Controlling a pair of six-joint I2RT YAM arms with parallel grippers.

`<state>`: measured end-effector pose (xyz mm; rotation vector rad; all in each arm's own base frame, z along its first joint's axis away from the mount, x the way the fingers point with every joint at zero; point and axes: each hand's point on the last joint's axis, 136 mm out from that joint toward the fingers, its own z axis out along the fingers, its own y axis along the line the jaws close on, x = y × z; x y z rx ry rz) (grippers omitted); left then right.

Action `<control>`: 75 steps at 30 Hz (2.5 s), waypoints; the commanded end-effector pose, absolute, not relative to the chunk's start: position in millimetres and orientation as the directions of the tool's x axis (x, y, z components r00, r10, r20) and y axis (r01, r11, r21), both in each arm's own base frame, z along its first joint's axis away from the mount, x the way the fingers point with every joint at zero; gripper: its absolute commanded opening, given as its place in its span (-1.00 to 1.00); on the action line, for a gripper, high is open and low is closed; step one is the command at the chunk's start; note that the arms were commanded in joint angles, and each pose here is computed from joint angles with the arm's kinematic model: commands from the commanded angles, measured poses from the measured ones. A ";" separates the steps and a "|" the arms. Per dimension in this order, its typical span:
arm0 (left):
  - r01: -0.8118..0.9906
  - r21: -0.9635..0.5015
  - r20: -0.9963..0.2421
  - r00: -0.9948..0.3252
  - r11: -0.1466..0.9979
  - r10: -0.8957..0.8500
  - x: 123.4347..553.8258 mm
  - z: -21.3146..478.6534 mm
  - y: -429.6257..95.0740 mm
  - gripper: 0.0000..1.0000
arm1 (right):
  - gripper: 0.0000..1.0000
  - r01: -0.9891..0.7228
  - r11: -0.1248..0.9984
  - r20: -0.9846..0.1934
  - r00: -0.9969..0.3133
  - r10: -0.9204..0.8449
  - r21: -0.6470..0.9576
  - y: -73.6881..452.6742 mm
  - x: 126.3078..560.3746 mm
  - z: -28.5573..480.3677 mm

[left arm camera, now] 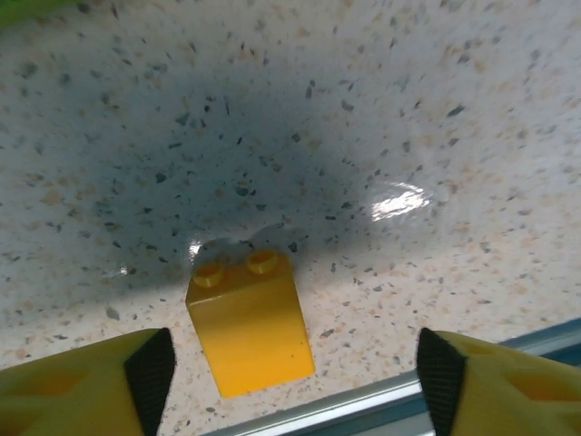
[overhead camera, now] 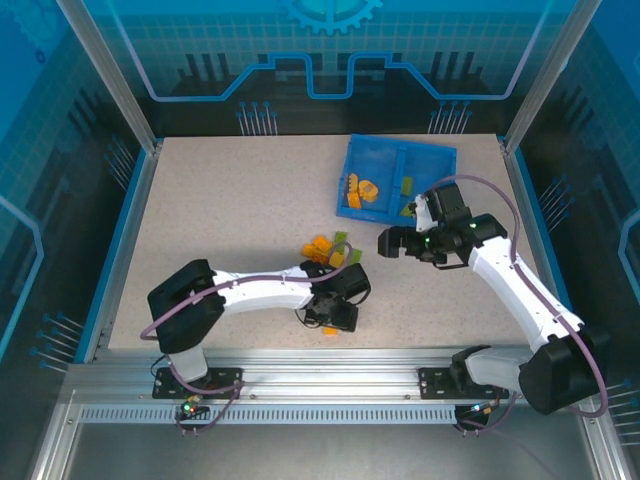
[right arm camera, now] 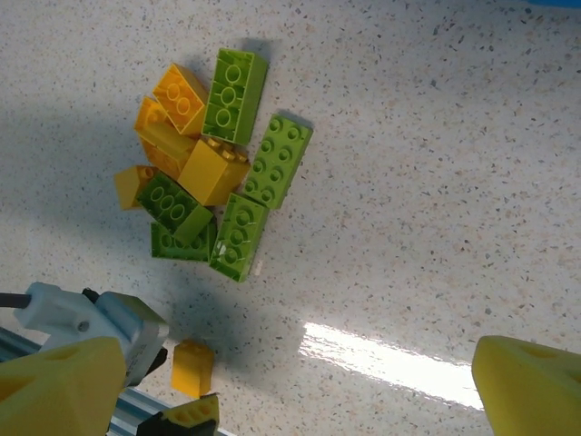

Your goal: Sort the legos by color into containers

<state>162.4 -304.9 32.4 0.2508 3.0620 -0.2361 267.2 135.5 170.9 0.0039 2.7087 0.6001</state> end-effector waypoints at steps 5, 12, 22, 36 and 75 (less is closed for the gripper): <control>0.189 -0.040 -0.015 -0.982 0.981 0.189 150.7 11.2 -287.8 0.17 | 1.00 -0.062 0.919 -0.357 -0.930 0.089 0.391 126.1 258.8 170.7; 0.179 0.001 -0.039 -0.983 0.984 0.179 153.8 1.1 -277.2 -0.12 | 1.00 -0.090 0.896 -0.332 -0.941 0.067 0.436 135.4 251.8 171.0; 0.173 -0.139 -0.230 -0.963 0.975 0.139 190.8 49.9 -284.0 -0.45 | 0.94 -0.224 0.732 -0.263 -0.963 -0.063 0.644 178.4 219.8 184.3; 0.251 -0.263 -0.660 -0.751 0.932 0.017 373.2 189.5 -333.0 -0.49 | 0.96 -0.176 0.845 -0.609 -0.766 0.205 0.506 134.0 273.2 253.4; 0.369 -0.436 -0.794 -0.586 0.821 -0.159 461.1 290.6 -349.5 0.04 | 0.94 -0.145 0.845 -0.605 -0.760 0.238 0.514 133.1 260.8 245.1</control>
